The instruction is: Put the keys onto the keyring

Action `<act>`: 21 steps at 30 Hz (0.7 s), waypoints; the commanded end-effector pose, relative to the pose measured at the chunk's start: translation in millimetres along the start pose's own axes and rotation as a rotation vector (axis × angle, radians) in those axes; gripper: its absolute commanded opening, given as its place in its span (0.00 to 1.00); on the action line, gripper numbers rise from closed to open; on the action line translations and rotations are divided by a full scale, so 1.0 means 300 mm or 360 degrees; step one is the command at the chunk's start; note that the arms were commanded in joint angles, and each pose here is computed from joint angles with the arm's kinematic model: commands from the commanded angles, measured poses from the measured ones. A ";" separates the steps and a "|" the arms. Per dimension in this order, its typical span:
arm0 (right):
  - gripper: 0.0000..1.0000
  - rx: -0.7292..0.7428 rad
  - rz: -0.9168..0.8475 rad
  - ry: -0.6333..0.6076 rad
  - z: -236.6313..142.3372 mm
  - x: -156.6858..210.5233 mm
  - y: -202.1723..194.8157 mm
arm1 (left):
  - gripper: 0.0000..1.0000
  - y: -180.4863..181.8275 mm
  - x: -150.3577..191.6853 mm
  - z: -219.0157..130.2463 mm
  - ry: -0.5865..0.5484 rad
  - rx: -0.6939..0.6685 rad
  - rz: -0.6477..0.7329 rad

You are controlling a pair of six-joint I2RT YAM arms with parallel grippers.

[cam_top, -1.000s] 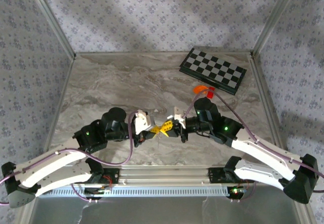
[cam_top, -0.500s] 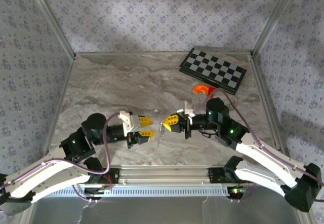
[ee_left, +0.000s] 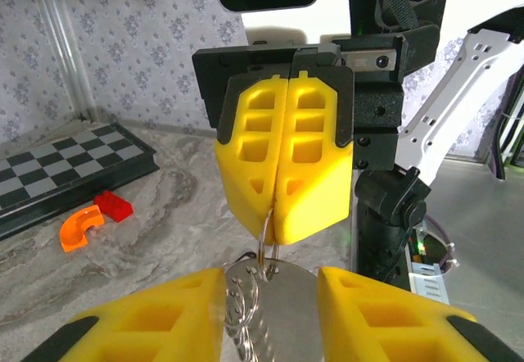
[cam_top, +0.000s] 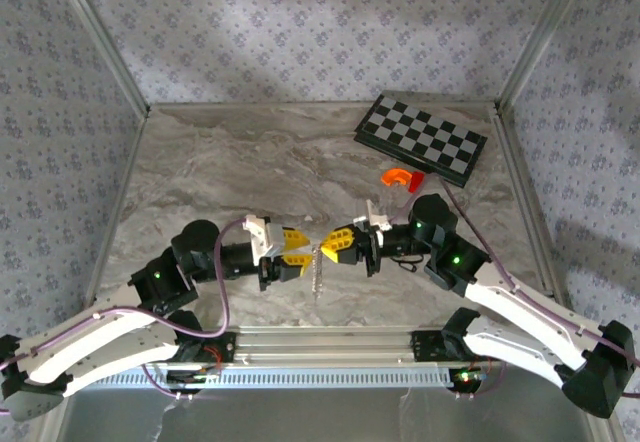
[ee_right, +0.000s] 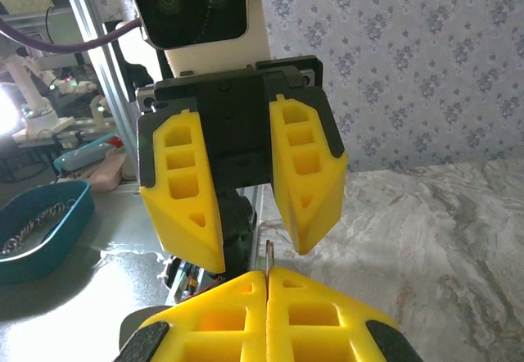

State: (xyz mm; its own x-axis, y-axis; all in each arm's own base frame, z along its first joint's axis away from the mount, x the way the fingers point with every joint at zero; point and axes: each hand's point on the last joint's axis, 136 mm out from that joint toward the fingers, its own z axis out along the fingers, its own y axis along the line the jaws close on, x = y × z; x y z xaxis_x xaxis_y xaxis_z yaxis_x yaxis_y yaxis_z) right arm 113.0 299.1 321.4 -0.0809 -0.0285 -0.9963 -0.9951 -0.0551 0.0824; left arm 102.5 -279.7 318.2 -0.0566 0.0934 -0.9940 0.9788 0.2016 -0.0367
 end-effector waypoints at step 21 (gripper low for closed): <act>0.00 -0.0082 -0.0035 -0.0028 0.004 -0.014 0.034 | 0.12 -0.023 -0.025 0.024 -0.0071 0.0082 -0.0005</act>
State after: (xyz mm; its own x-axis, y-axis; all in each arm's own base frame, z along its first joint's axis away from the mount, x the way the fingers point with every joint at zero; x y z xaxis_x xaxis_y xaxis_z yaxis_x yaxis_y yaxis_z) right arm 109.8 300.4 318.6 -0.0870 -0.0365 -0.9955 -0.9930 -0.0765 0.0896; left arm 103.4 -287.0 320.5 -0.0668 0.0760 -0.9949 0.9815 0.1844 -0.0518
